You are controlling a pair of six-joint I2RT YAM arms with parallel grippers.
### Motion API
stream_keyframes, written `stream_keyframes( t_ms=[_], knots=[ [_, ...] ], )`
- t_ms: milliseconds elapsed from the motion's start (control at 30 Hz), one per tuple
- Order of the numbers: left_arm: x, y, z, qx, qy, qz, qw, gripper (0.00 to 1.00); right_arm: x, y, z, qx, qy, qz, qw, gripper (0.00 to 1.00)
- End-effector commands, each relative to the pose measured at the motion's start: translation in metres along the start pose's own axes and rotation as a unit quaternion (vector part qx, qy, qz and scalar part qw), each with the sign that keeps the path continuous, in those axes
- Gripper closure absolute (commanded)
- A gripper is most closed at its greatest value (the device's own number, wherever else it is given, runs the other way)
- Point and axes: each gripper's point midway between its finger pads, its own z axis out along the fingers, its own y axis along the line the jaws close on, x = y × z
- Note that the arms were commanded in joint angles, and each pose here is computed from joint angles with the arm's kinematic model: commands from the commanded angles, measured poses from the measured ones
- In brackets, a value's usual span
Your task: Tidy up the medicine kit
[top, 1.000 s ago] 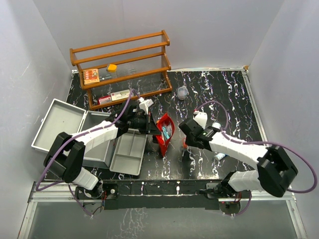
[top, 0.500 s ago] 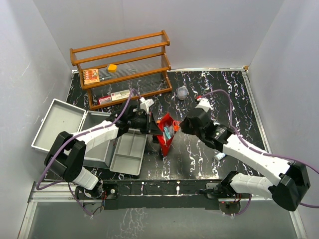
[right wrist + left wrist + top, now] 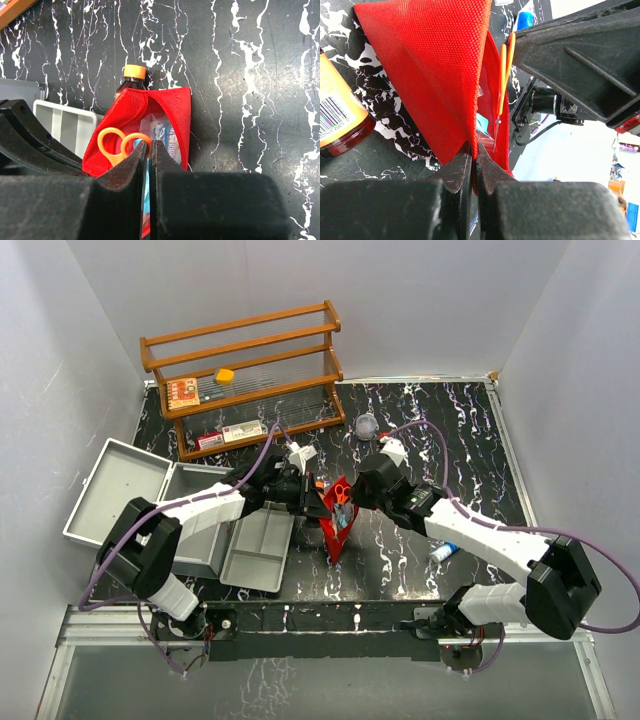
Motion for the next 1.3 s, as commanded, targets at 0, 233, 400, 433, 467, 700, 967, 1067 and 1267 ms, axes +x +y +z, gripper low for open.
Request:
stream_keyframes(
  t_ms=[0,233,400,433,467,700,967,1067,1267],
  knots=[
    [-0.011,-0.02,-0.002,0.028,-0.008,0.022,0.999,1.0,-0.013,0.008,0.003,-0.007,-0.024,0.021,0.999,1.0],
    [-0.01,-0.02,-0.002,0.029,-0.006,0.024,0.999,1.0,-0.001,-0.003,0.013,0.018,-0.006,0.003,1.0,1.0],
    [-0.01,-0.021,-0.001,0.033,-0.004,0.024,0.999,1.0,0.001,-0.003,0.012,0.018,0.0,-0.007,1.0,0.88],
    [-0.01,-0.021,-0.001,0.033,-0.004,0.024,0.999,1.0,-0.001,-0.002,0.01,0.016,-0.002,-0.008,1.0,0.84],
    [-0.01,-0.021,-0.001,0.033,-0.004,0.024,0.999,1.0,-0.003,-0.001,0.008,0.014,-0.005,-0.008,1.0,0.81],
    [-0.015,-0.026,0.002,0.04,-0.005,0.028,0.999,1.0,-0.013,-0.004,-0.008,0.012,-0.02,-0.016,1.0,0.74],
    [-0.013,-0.055,0.009,0.107,0.014,0.044,0.993,1.0,-0.029,-0.025,-0.04,0.035,-0.056,-0.014,0.998,0.73],
    [-0.011,-0.058,0.015,0.111,0.023,0.042,0.993,1.0,-0.031,-0.044,-0.051,0.07,-0.068,-0.007,0.995,0.68],
    [-0.005,-0.052,0.038,0.096,0.041,0.03,0.994,1.0,-0.011,-0.078,-0.064,0.123,-0.044,0.005,0.991,0.64]
  ],
)
